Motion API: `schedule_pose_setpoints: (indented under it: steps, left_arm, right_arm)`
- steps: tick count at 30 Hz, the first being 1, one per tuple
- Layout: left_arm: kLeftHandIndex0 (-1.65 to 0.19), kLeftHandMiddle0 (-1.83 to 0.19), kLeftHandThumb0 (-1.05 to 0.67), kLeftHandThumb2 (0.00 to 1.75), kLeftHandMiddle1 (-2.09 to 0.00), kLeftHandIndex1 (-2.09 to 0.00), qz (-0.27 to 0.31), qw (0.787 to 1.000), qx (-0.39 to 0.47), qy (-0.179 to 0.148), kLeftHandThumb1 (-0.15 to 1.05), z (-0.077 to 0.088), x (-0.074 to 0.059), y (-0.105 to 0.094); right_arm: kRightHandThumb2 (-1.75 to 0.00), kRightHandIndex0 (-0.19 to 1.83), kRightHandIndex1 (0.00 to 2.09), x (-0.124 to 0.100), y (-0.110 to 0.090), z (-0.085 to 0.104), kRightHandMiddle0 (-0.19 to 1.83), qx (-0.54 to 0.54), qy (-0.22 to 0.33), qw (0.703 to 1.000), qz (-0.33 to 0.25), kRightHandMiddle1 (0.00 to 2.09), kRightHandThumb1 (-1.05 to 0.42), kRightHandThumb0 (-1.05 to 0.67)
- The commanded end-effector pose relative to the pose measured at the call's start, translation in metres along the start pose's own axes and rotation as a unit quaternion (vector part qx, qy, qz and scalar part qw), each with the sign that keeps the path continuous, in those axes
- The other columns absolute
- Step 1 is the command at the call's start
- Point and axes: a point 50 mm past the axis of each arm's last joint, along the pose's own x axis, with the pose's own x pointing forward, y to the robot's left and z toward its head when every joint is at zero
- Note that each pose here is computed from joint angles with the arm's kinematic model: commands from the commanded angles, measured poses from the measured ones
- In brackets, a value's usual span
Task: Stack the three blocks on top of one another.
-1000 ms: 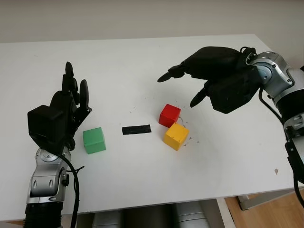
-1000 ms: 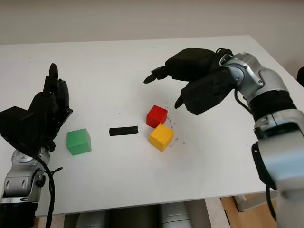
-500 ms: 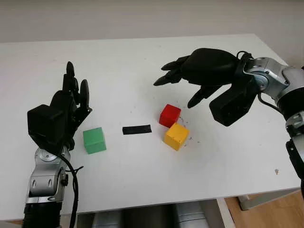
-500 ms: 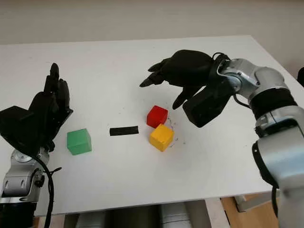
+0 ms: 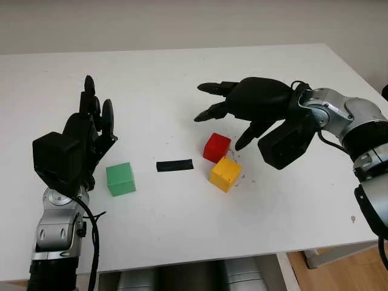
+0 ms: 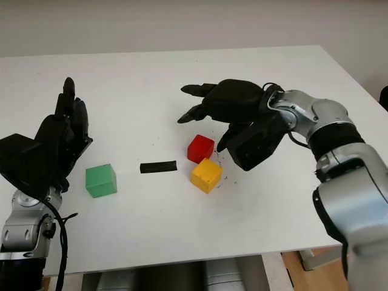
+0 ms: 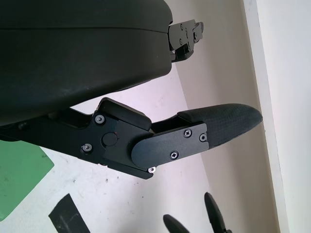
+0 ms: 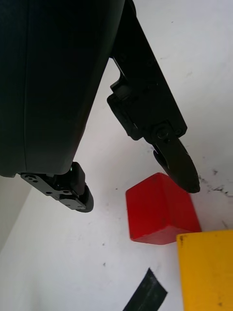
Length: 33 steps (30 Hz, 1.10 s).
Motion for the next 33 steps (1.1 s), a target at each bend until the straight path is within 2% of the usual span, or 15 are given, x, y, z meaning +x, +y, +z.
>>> schedule_pose_setpoints:
  steps: [1,13,17,27,33]
  left_arm:
    - [0.19,0.19,-0.84,0.7,0.0,0.0,0.002,1.0,0.005,-0.009,1.05,0.005,-0.001,0.004]
    - [0.19,0.19,-0.82,0.69,0.0,0.0,0.003,1.0,0.008,-0.009,1.05,0.005,-0.004,0.006]
    - [0.19,0.19,-0.82,0.69,0.0,0.0,0.003,1.0,0.008,-0.009,1.05,0.005,-0.004,0.006]
    - [0.19,0.19,-0.82,0.69,0.0,0.0,0.002,1.0,0.007,-0.005,1.05,0.005,-0.005,0.005]
    - [0.19,0.19,-0.83,0.69,0.0,0.0,0.0,1.0,0.005,-0.002,1.05,0.004,-0.006,0.005]
  right_arm:
    - [-0.05,-0.09,0.02,0.001,0.003,0.001,0.4,0.008,0.001,1.0,0.002,0.06,-0.8,-0.57]
    - [-0.06,-0.12,0.04,0.005,0.019,0.006,0.39,0.009,-0.007,1.0,0.008,0.05,-0.83,-0.59]
    - [-0.05,-0.07,0.07,0.006,0.026,0.009,0.44,0.015,-0.014,1.0,-0.014,0.08,-0.82,-0.58]
    - [-0.06,-0.07,0.06,0.011,0.037,0.012,0.46,0.02,-0.011,0.999,-0.024,0.09,-0.87,-0.55]
    - [-0.06,-0.02,0.07,0.012,0.041,0.013,0.56,0.02,-0.011,0.999,-0.032,0.14,-0.86,-0.51]
